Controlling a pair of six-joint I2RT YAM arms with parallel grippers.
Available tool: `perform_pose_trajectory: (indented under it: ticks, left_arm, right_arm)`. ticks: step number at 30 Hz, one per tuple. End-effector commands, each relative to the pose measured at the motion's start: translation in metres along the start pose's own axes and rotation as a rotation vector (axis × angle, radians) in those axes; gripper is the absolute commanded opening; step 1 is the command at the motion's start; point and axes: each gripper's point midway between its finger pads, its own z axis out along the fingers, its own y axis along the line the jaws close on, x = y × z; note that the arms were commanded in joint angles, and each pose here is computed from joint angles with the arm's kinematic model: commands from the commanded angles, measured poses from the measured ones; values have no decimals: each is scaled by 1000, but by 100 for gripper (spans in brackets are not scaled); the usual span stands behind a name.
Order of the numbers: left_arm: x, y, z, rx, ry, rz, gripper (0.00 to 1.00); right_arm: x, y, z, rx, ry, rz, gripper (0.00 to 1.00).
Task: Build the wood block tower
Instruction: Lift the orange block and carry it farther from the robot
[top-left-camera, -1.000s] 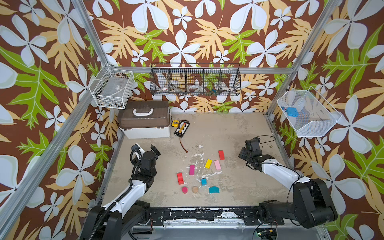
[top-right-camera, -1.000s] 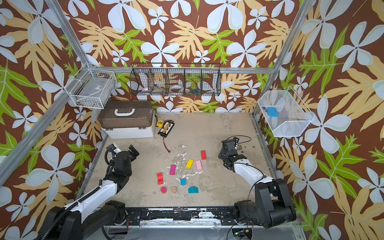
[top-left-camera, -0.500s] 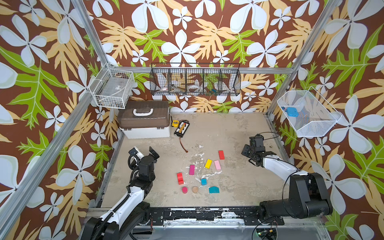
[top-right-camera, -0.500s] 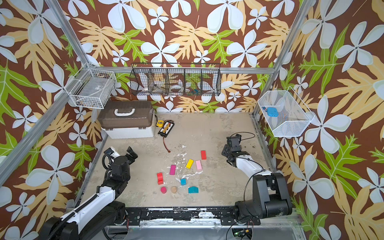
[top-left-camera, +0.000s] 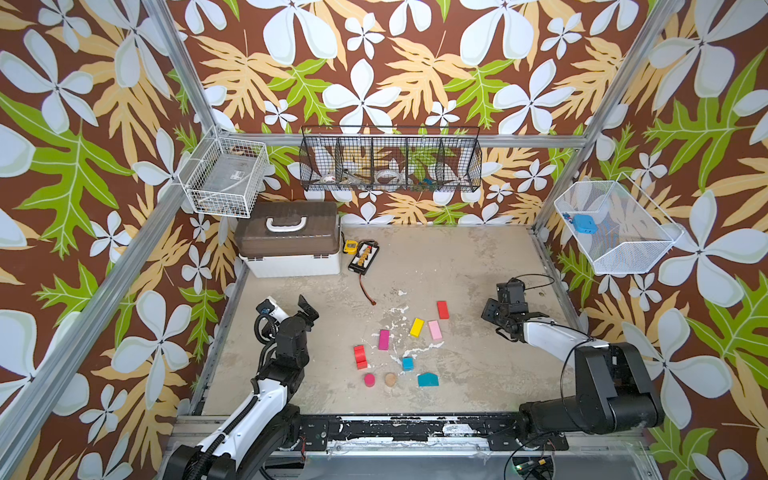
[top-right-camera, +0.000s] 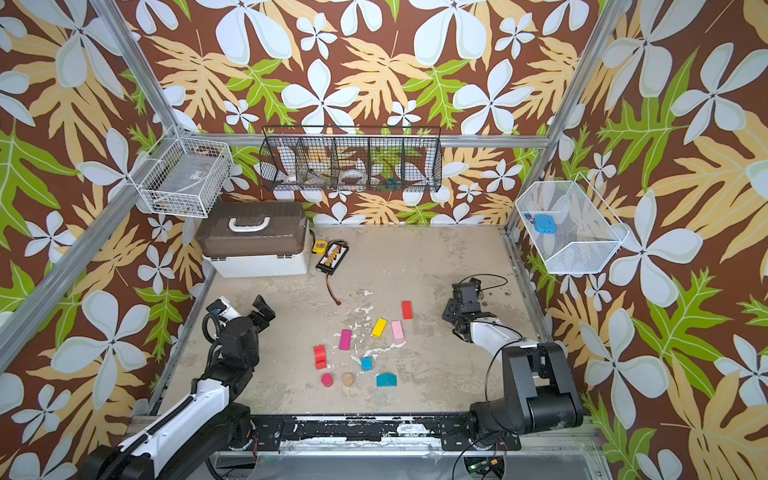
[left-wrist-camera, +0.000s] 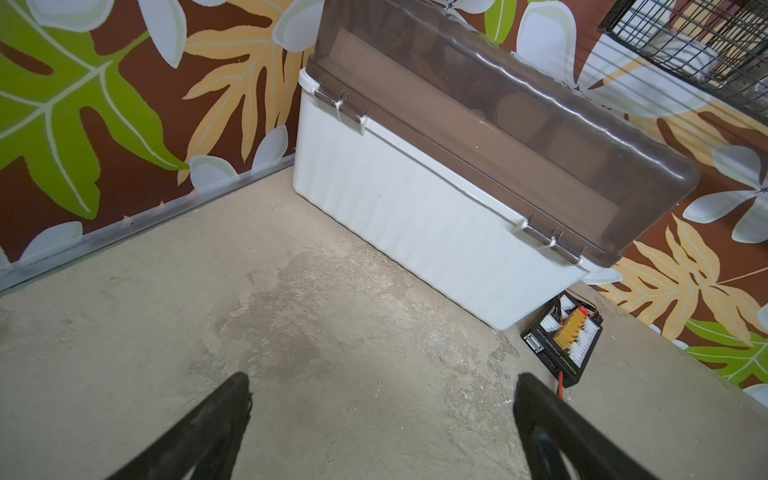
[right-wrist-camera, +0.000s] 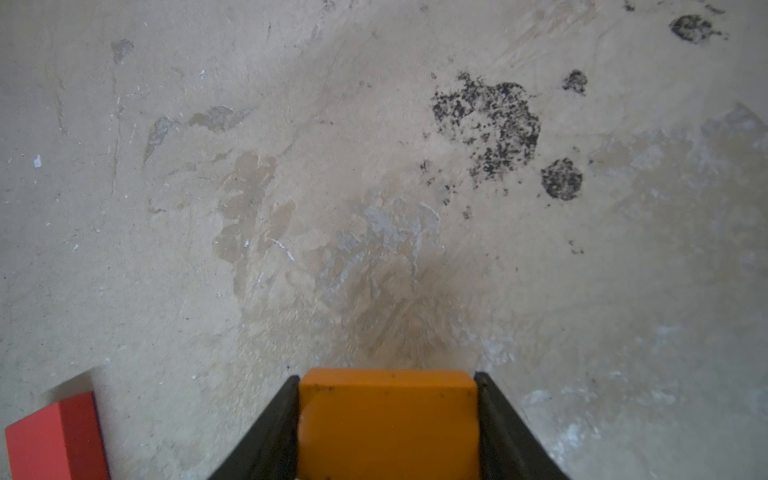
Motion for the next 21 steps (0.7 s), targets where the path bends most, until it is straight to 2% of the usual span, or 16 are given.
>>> perform_pose_trajectory:
  ticks: [1, 9, 13, 21]
  left_arm:
    - [-6, -6, 2, 14, -14, -19, 100]
    - [-3, -10, 8, 2, 10, 1, 100]
    - [-3, -10, 7, 9, 5, -4, 100]
    - [-4, -11, 6, 16, 2, -4, 100]
  right_arm:
    - [-7, 12, 4, -33, -14, -12, 48]
    - [-5, 62, 19, -11, 13, -214, 52]
    - [-4, 73, 31, -15, 48, -246, 52]
    - [1, 76, 38, -21, 81, -260, 63]
